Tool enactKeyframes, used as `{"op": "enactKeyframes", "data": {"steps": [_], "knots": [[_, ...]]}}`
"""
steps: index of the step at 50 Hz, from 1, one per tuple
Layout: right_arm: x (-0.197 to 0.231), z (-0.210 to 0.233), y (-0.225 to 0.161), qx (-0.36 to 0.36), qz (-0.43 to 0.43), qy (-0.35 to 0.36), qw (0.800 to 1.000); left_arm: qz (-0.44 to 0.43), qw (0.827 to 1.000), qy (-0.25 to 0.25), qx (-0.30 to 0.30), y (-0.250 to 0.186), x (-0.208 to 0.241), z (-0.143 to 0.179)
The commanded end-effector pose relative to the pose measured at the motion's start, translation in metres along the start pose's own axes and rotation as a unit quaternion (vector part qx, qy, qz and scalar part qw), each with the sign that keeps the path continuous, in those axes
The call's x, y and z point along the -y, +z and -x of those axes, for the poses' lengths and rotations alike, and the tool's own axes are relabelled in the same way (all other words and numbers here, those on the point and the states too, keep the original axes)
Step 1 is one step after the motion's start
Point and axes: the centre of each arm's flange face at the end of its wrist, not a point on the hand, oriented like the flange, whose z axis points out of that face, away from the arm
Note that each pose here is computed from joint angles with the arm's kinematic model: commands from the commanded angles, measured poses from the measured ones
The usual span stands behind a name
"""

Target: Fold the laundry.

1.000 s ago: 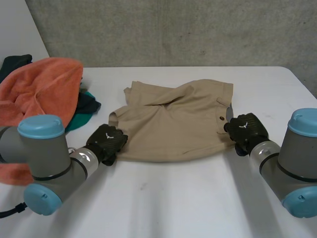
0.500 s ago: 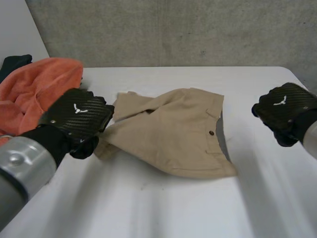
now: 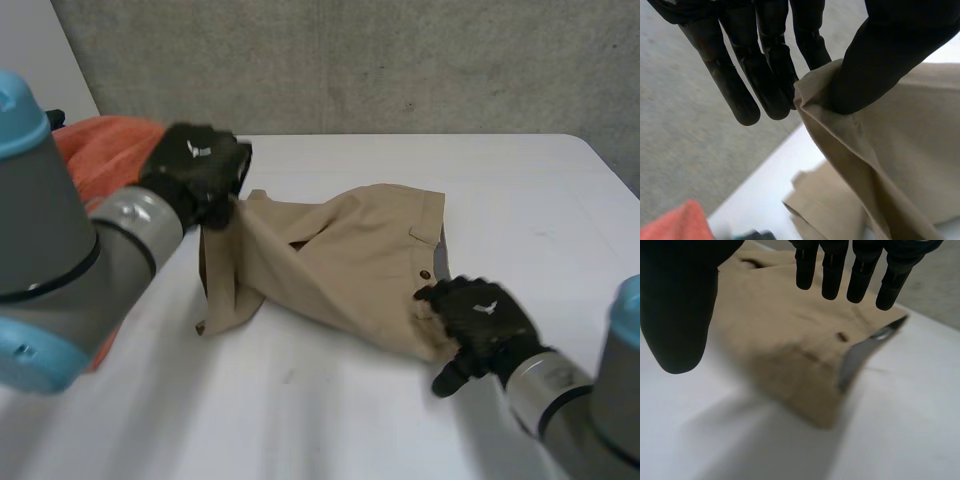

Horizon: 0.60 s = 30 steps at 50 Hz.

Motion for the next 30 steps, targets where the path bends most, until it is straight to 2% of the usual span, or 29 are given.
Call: {"op": "enactKeyframes", "data": {"steps": [1, 6, 12, 16, 21, 25, 30], "knots": [[-0.017, 0.014, 0.024, 0.007, 0.017, -0.037, 0.999, -0.016, 0.999, -0.005, 0.041, 0.023, 0.005, 0.015], [-0.019, 0.004, 0.049, -0.032, 0.005, -0.068, 0.997, -0.005, 0.999, -0.008, 0.043, 0.025, -0.003, 0.017], [-0.002, -0.005, 0.056, -0.076, -0.036, -0.136, 0.987, 0.022, 0.999, -0.008, 0.03, 0.017, -0.017, 0.01], [0.035, -0.019, 0.036, -0.111, -0.073, -0.212, 0.968, 0.038, 0.999, -0.005, 0.02, -0.004, -0.015, 0.008], [0.07, -0.034, -0.005, -0.13, -0.06, -0.295, 0.945, 0.08, 0.997, -0.002, -0.009, -0.044, -0.013, 0.004], [0.093, -0.037, -0.033, -0.115, -0.037, -0.312, 0.943, 0.095, 0.995, 0.002, -0.024, -0.078, -0.003, 0.003], [0.11, -0.041, -0.051, -0.093, -0.003, -0.308, 0.947, 0.119, 0.99, 0.057, -0.05, -0.094, -0.006, -0.002]]}}
